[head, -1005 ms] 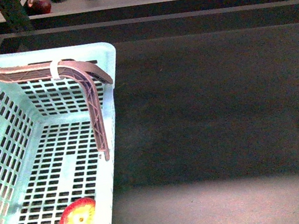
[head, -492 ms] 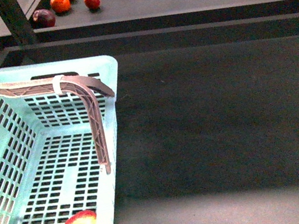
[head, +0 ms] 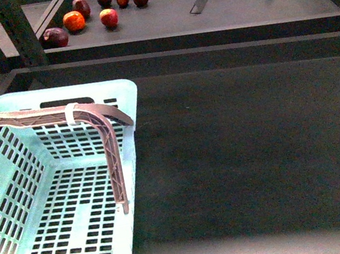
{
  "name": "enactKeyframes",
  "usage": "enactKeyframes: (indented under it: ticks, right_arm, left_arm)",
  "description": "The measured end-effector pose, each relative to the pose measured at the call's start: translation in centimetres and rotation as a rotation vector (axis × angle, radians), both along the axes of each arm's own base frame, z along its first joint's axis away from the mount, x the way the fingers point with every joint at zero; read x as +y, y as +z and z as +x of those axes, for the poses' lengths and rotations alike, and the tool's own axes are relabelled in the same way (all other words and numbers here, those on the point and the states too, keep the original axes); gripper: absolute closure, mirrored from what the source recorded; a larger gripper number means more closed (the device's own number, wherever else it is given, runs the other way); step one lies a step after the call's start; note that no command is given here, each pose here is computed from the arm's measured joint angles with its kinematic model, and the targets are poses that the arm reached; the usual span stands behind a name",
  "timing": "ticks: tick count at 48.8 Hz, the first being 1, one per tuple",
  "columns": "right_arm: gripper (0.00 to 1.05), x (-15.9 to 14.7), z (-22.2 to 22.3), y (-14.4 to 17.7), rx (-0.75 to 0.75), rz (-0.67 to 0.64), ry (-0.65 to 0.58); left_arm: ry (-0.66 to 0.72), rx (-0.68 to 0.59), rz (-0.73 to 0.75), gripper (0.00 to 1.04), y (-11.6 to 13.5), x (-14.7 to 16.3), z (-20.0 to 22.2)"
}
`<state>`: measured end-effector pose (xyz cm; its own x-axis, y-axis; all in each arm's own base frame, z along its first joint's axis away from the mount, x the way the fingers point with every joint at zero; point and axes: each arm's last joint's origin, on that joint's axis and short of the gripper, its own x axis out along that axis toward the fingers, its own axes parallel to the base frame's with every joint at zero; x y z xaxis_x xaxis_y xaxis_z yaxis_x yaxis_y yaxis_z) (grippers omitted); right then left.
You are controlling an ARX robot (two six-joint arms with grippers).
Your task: Pick apple with right arm and hold basket with left
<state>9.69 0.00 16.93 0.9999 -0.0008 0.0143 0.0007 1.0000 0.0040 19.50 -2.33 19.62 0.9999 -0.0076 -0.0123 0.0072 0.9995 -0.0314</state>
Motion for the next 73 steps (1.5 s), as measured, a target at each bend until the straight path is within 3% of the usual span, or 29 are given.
enactKeyframes:
  ticks: [17, 32, 73]
  right_arm:
    - [0.09, 0.0, 0.0, 0.0, 0.0, 0.0, 0.0]
    - [0.09, 0.0, 0.0, 0.0, 0.0, 0.0, 0.0]
    - [0.09, 0.0, 0.0, 0.0, 0.0, 0.0, 0.0]
  left_arm:
    - [0.007, -0.005, 0.018, 1.01, -1.7, 2.2, -3.8]
    - [0.003, -0.012, 0.02, 1.01, -3.0, 2.3, -5.7]
    - [0.004, -0.028, 0.021, 1.01, -2.5, 2.3, -8.5]
